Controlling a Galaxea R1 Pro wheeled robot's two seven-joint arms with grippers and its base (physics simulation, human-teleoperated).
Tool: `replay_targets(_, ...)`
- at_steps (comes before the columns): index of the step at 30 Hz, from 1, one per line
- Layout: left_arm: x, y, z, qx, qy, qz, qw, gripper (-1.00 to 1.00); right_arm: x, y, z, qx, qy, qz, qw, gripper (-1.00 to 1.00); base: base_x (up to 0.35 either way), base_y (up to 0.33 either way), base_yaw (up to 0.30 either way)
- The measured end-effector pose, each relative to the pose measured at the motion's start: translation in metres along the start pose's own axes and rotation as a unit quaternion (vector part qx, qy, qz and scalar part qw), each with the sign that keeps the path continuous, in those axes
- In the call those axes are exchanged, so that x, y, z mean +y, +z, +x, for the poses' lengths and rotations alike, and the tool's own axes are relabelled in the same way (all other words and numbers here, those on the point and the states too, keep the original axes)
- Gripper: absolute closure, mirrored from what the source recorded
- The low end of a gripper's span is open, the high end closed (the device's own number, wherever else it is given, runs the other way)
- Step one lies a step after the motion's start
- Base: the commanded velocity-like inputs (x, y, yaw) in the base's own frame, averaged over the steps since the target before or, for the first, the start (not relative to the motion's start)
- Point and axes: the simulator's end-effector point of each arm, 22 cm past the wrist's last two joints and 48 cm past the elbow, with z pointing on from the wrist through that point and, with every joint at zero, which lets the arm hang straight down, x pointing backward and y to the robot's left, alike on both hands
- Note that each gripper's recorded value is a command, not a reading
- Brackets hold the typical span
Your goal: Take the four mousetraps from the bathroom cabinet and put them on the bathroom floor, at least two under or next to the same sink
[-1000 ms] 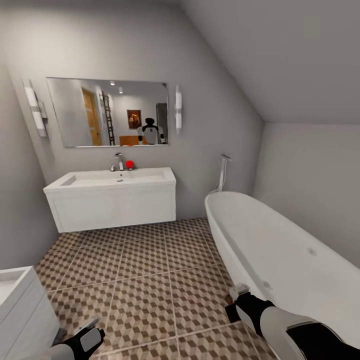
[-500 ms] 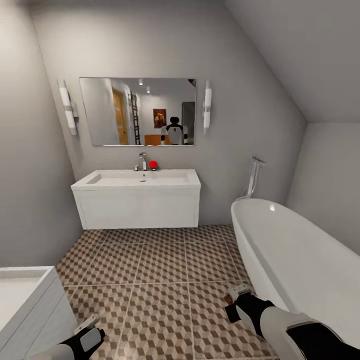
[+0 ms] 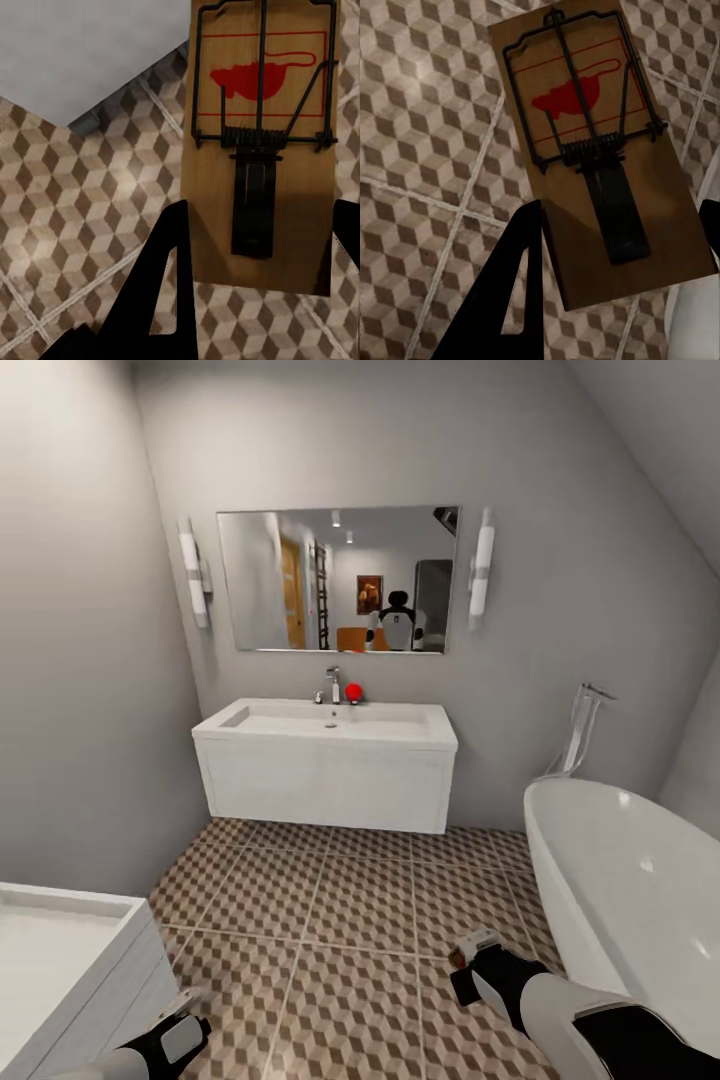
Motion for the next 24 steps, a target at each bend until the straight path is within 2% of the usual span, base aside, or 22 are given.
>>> replay_targets(6, -0.001, 0.0, 0.001, 0.001, 0.001, 0.001, 1.0, 1.0, -0.003, 0.001, 0.001, 0.0, 0.003, 0.0, 1.0, 1.0, 0.323, 0.0, 0.085)
replay_targets(15, -0.006, 0.0, -0.002, -0.003, 0.014, 0.009, 0.9999, 1.0, -0.008, 0.001, 0.005, 0.005, 0.009, 0.001, 0.9999, 1.0, 0.324, 0.0, 0.009)
replay_targets(18, -0.007, -0.001, -0.002, -0.003, 0.026, 0.011, 0.9996, 1.0, -0.013, 0.002, 0.007, 0.007, 0.014, 0.002, 0.9999, 1.0, 0.324, 0.0, 0.001)
replay_targets(21, -0.008, -0.001, 0.0, 0.001, 0.051, 0.012, 0.9986, 1.0, -0.023, 0.002, 0.011, 0.009, 0.028, 0.005, 0.9995, 1.0, 0.324, 0.0, 0.0)
replay_targets(24, -0.009, -0.001, 0.0, 0.002, 0.081, 0.012, 0.9966, 1.0, -0.026, 0.004, 0.02, 0.013, 0.053, 0.001, 0.9985, 1.0, 0.324, 0.0, 0.0)
